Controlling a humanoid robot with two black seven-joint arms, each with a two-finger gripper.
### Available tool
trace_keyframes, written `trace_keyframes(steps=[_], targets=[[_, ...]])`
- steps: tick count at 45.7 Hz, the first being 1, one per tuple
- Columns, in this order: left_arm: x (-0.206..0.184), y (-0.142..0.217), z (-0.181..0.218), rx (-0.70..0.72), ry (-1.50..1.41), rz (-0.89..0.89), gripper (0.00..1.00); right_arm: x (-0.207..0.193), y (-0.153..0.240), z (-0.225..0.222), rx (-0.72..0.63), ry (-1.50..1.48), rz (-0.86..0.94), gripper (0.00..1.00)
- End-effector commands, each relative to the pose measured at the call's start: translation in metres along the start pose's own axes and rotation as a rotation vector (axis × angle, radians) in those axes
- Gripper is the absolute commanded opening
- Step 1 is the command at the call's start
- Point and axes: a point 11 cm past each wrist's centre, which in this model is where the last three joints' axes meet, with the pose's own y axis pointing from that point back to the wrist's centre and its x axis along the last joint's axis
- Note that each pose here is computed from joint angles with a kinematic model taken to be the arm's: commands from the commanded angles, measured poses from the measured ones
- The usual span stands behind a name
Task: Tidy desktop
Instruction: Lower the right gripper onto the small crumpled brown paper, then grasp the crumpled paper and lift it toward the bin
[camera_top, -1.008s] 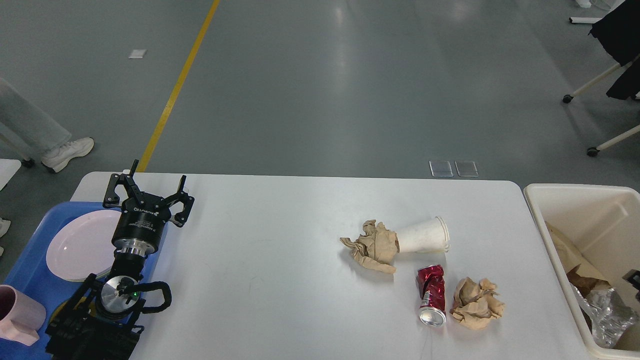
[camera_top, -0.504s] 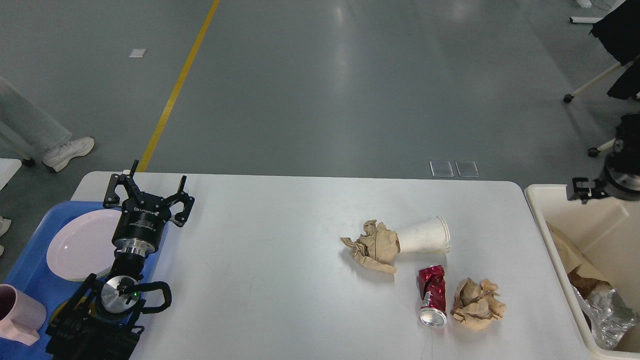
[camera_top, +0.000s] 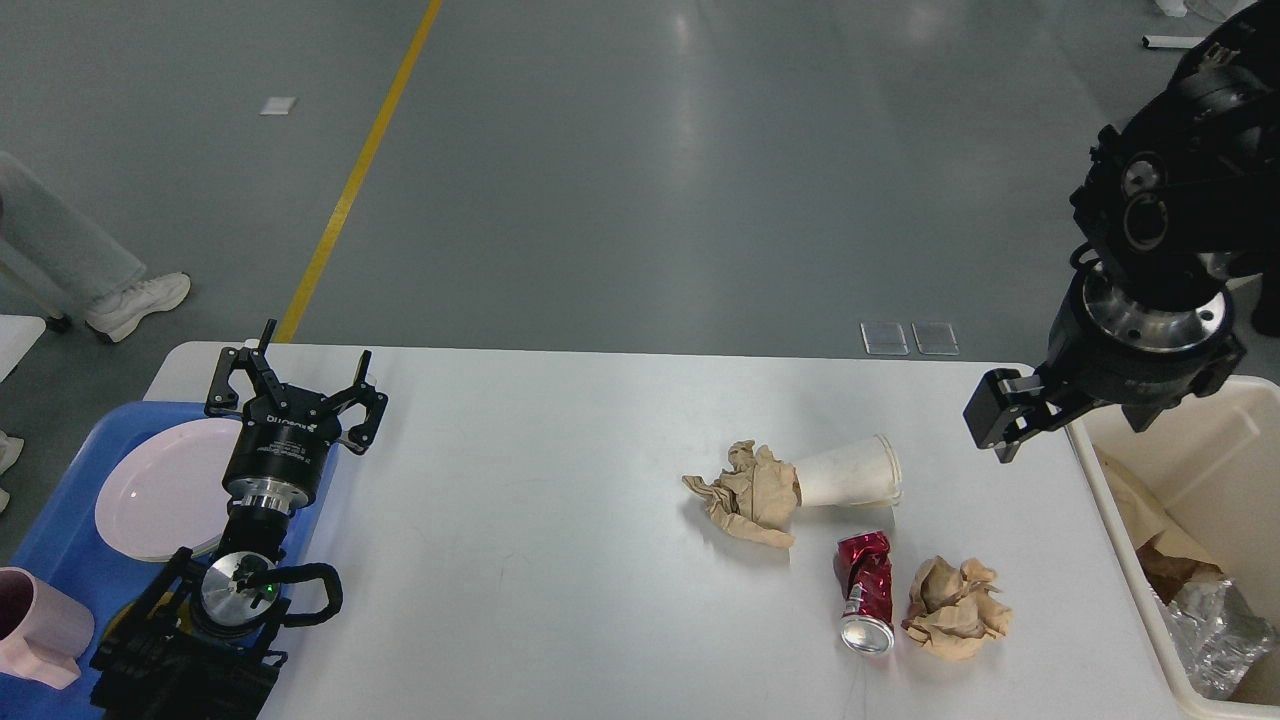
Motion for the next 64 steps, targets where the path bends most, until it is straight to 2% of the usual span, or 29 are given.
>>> trace_keyframes(steps=[1, 16, 26, 38, 51, 56, 64], targets=[[0.000, 0.000, 0.000, 0.002, 0.000, 0.000, 0.97, -0.010, 0.001, -0.010, 0.123, -0.031, -0.026, 1.00], [0.000, 0.000, 0.000, 0.002, 0.000, 0.000, 0.96, -0.005, -0.016, 0.007, 0.125, -0.084, -0.012, 0.99], [0.000, 0.000, 0.000, 0.002, 0.000, 0.000, 0.96, -0.018, -0.095, -0.019, 0.184, -0.076, -0.035, 0.97], [0.000, 0.000, 0.000, 0.002, 0.000, 0.000, 0.96, -0.033, -0.189, -0.026, 0.189, -0.133, -0.020, 0.97], [0.000, 0.000, -0.001, 0.002, 0.002, 0.000, 0.96, -0.042, -0.269, -0.024, 0.182, -0.225, 0.021, 0.98], [0.000, 0.000, -0.001, 0.002, 0.002, 0.000, 0.96, -0.053, -0.286, -0.028, 0.190, -0.241, 0.000, 0.99], [0.000, 0.000, -0.001, 0.002, 0.002, 0.000, 0.96, -0.050, -0.293, -0.028, 0.182, -0.239, 0.016, 0.98]])
